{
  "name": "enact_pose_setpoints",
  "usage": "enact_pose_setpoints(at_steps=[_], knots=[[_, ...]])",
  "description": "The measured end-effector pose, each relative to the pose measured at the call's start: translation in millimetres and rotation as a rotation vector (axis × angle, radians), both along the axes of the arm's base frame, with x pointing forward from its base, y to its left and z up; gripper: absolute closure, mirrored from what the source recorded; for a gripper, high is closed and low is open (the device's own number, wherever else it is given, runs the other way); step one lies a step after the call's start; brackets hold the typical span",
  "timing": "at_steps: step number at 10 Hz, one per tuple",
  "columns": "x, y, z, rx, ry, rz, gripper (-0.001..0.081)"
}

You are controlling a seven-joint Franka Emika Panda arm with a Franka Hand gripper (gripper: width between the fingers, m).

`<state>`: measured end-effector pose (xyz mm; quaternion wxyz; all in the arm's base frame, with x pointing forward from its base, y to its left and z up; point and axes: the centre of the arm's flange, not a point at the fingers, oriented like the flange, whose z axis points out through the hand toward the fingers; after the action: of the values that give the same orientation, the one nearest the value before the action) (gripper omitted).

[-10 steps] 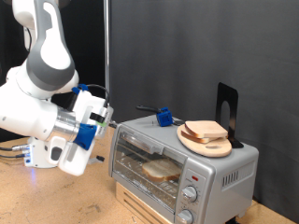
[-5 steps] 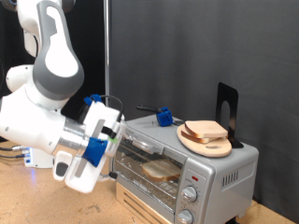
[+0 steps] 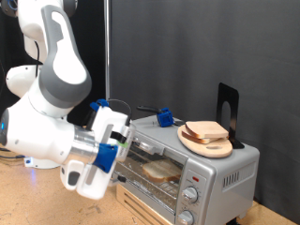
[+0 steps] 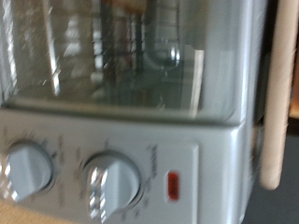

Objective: Make a piece of toast with the oven

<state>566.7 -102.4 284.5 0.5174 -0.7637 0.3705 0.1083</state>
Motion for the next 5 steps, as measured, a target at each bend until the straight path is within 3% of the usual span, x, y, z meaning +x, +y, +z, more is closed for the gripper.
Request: enact_pose_setpoints(at_steps=[3,4,5], knots=[[37.9,-2.3,-12.1,-0.034,-0.006,-0.145,0.0001],[36.6,-1.6,-12.6,-0.031,-0.006,-0.132,0.0001],[33.6,2.9,-12.3,0.000,-0.010,-0.064,0.0001]])
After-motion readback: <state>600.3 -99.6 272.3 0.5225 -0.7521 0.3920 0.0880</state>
